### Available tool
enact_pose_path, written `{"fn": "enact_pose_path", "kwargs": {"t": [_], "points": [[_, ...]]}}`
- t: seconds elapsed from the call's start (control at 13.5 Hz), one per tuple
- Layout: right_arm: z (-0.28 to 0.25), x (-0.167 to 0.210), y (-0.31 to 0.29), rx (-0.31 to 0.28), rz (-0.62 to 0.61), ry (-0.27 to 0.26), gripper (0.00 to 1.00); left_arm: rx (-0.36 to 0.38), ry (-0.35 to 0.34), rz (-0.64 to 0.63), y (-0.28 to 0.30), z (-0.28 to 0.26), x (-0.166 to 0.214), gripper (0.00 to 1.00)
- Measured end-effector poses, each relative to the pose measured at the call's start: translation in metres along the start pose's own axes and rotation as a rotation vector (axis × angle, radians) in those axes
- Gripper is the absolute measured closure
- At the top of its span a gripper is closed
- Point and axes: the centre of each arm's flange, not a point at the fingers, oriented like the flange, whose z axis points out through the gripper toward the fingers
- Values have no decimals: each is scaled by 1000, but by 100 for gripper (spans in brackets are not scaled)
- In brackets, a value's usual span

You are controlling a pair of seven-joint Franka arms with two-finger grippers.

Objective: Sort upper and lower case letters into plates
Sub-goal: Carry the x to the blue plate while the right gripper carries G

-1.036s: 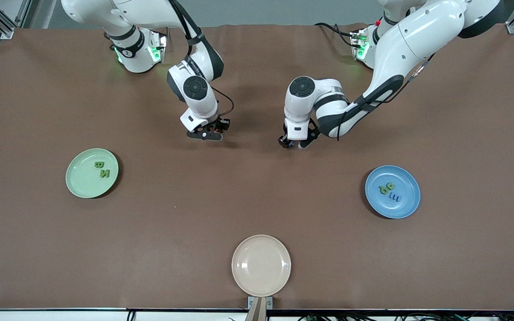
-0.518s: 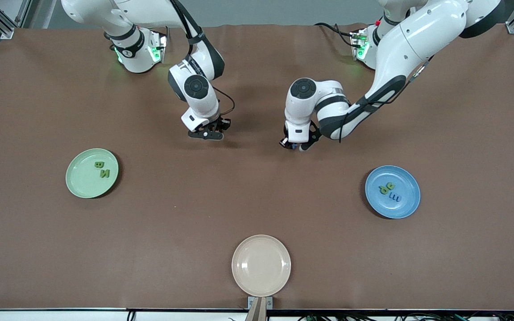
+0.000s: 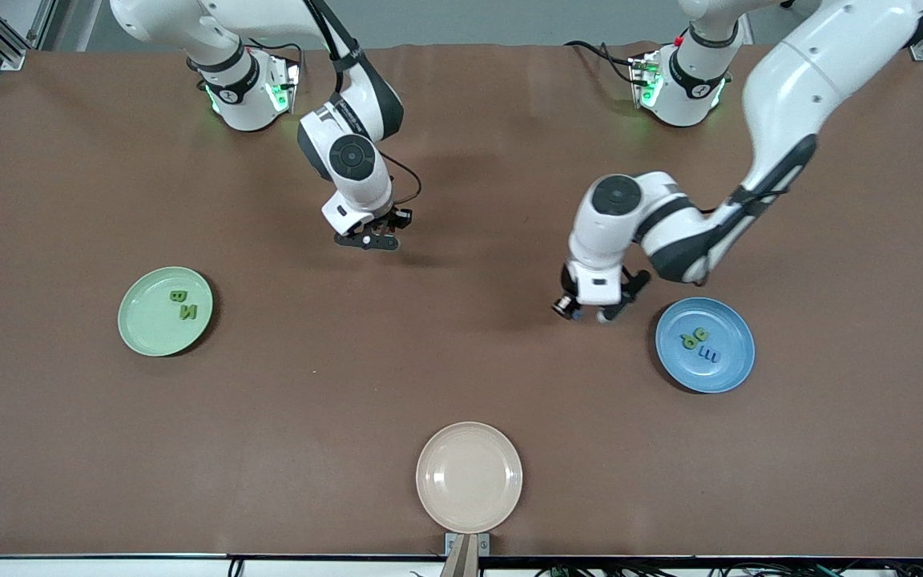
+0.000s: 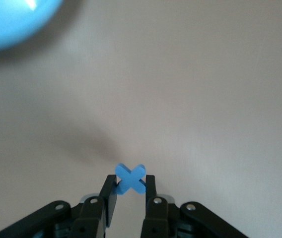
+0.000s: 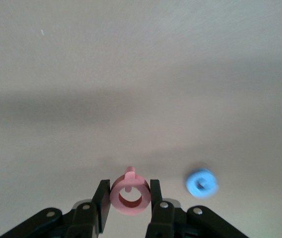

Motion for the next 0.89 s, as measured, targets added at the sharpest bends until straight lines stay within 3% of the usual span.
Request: {"fn": "enact_pose_path", "kwargs": {"t": [0.22,0.37,0.59,0.89], "points": [[-85,38,59,-30,-32,-26,63,57,23,71,-35,3,71,73],[-119,67,118,-11,-89,-25,63,87,25,107,-57,7,105,73],[-129,112,217,3,-187,-15,63,108,28,136,-89,8,153,73],[-118,153,326,21,-292,44,63,127,24,190,-125,10,195,72]]}}
